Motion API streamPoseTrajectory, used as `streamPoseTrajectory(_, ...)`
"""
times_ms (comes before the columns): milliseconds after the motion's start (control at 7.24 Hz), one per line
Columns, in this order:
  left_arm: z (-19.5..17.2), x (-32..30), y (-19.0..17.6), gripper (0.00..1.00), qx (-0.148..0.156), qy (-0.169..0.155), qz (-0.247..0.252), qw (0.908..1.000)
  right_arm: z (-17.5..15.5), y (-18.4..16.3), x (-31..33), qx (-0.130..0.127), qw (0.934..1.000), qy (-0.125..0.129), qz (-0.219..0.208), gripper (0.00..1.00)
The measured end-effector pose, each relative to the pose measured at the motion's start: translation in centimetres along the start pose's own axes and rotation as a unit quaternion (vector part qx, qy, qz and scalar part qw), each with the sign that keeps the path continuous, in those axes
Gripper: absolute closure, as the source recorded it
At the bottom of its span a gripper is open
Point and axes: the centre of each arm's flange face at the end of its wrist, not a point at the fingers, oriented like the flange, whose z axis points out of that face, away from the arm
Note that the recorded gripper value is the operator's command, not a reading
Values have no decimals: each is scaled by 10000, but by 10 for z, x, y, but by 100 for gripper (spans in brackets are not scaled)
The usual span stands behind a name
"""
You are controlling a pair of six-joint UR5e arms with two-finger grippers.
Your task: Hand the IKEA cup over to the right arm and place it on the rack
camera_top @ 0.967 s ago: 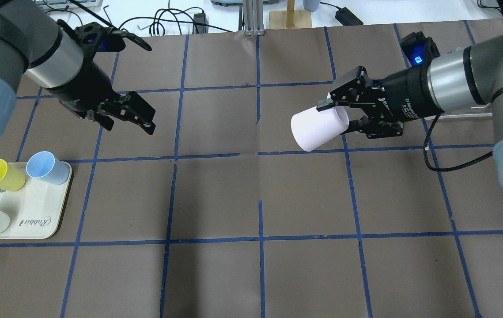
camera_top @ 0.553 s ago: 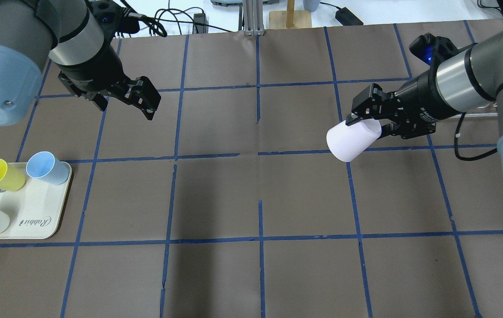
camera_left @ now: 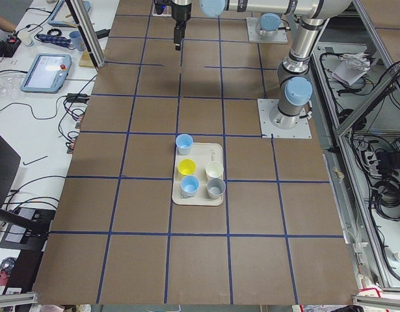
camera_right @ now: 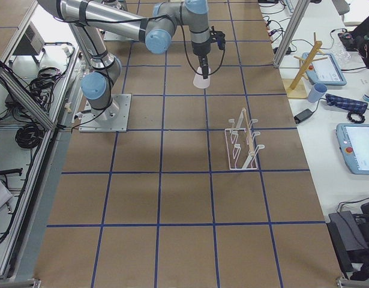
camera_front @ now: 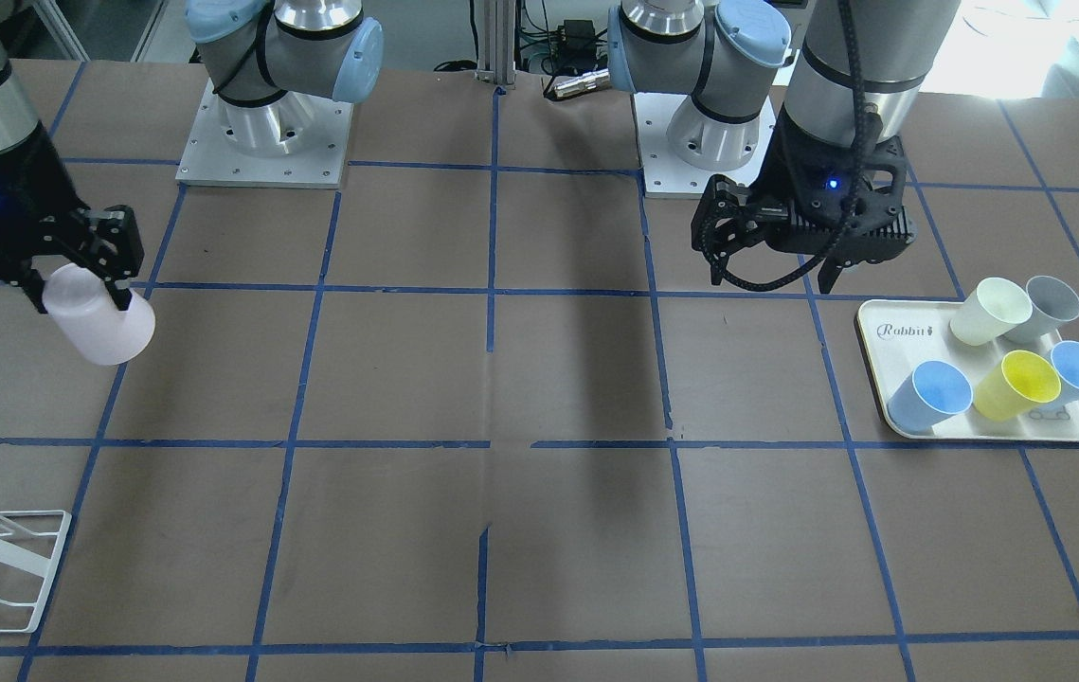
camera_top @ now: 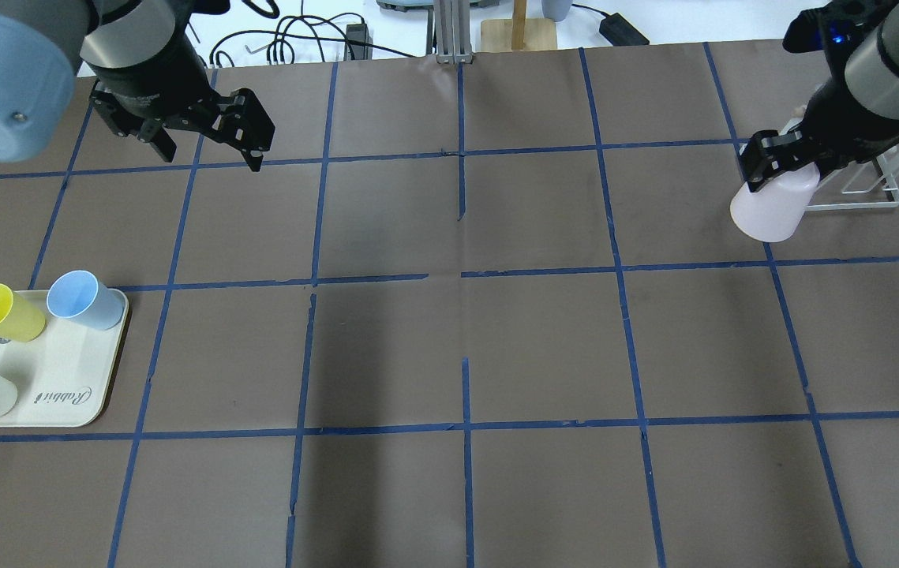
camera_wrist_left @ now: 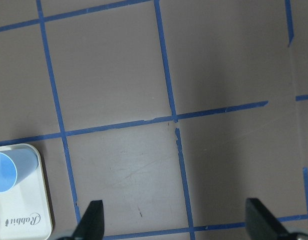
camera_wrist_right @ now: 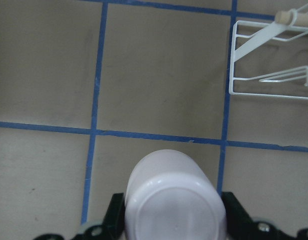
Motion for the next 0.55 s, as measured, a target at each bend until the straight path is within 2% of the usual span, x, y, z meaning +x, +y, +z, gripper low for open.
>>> streamPoseTrajectory(276, -3, 4, 6, 0, -29, -2, 105, 9999, 19, -24, 55, 13, 9994, 117, -339, 75)
streamPoseTrajectory(553, -6, 3, 24, 0, -20, -4, 191, 9998, 39, -36, 90, 140, 9983, 176, -538, 75)
